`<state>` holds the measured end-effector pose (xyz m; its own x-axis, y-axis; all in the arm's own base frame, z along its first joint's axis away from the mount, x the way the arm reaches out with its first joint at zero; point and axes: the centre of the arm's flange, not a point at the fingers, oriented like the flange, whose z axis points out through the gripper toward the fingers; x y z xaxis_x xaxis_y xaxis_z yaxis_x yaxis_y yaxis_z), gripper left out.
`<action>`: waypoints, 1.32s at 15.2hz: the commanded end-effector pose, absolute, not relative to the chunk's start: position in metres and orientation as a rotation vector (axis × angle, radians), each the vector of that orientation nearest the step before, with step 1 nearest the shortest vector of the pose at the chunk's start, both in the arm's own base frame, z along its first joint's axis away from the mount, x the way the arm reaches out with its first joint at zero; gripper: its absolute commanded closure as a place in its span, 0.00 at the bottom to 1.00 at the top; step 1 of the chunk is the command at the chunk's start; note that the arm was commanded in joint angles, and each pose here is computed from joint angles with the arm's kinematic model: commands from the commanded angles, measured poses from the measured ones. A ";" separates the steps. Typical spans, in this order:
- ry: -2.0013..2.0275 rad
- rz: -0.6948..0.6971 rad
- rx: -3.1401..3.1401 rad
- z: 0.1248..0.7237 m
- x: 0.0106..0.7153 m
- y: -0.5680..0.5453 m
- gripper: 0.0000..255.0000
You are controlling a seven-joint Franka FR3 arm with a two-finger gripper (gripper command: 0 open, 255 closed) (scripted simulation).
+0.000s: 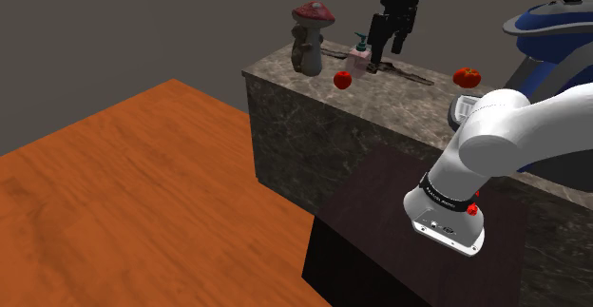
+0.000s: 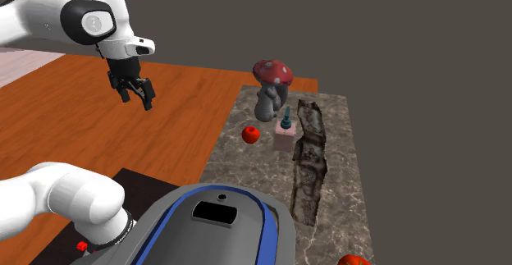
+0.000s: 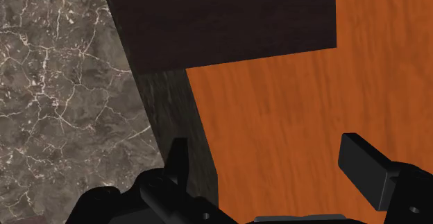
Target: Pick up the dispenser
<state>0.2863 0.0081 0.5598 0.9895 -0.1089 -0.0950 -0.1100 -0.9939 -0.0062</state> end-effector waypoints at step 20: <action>0.183 0.010 -3.166 0.497 0.392 -0.196 0.00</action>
